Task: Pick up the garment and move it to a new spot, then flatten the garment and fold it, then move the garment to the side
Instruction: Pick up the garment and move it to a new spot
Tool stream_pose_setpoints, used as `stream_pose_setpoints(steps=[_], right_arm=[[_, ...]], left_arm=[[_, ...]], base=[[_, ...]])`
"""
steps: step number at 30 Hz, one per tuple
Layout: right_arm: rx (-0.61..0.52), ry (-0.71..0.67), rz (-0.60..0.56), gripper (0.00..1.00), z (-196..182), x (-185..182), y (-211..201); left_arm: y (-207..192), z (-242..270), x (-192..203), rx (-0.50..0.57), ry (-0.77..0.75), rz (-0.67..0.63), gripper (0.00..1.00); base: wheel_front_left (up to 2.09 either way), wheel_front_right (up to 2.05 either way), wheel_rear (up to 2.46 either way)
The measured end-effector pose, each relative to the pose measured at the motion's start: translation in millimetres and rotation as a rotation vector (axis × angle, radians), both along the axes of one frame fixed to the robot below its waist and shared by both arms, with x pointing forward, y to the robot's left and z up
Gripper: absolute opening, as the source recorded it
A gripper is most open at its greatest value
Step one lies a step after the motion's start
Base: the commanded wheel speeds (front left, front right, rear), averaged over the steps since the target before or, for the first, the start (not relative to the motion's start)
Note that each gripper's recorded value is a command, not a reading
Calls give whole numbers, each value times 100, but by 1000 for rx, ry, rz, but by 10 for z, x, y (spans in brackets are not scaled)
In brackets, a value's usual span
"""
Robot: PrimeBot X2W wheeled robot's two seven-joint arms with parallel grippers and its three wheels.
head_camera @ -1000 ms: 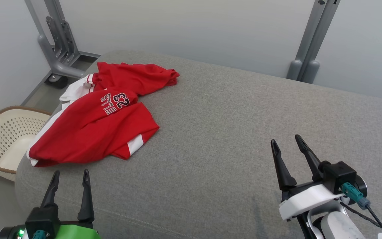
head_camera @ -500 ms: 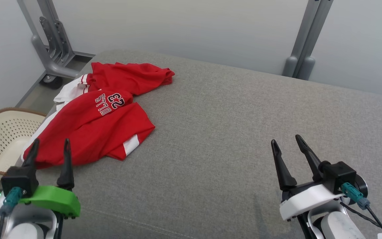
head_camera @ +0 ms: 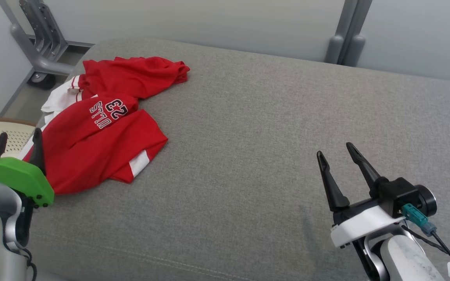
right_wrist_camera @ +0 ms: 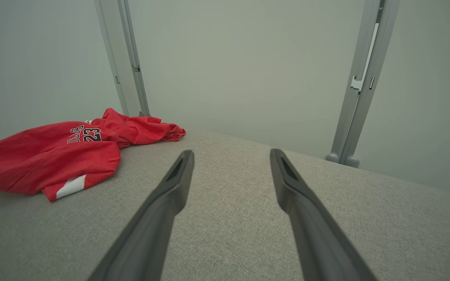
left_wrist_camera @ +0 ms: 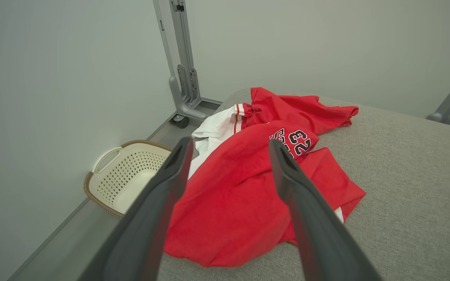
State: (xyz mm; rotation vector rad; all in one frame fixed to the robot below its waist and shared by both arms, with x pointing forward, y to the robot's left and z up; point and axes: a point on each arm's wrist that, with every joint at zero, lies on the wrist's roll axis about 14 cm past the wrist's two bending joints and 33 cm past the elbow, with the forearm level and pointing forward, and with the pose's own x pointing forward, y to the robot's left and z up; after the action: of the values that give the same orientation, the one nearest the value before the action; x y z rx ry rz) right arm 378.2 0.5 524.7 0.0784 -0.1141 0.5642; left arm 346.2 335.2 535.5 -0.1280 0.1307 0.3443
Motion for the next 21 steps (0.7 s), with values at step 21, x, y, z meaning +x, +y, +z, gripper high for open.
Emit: stream_pose_setpoints(steps=[21], right_arm=[[-83,7,-114,100,-296,593,-547]], left_arm=[[139,-700,860,-49,321,-32,100]], base=[[0,0,0]])
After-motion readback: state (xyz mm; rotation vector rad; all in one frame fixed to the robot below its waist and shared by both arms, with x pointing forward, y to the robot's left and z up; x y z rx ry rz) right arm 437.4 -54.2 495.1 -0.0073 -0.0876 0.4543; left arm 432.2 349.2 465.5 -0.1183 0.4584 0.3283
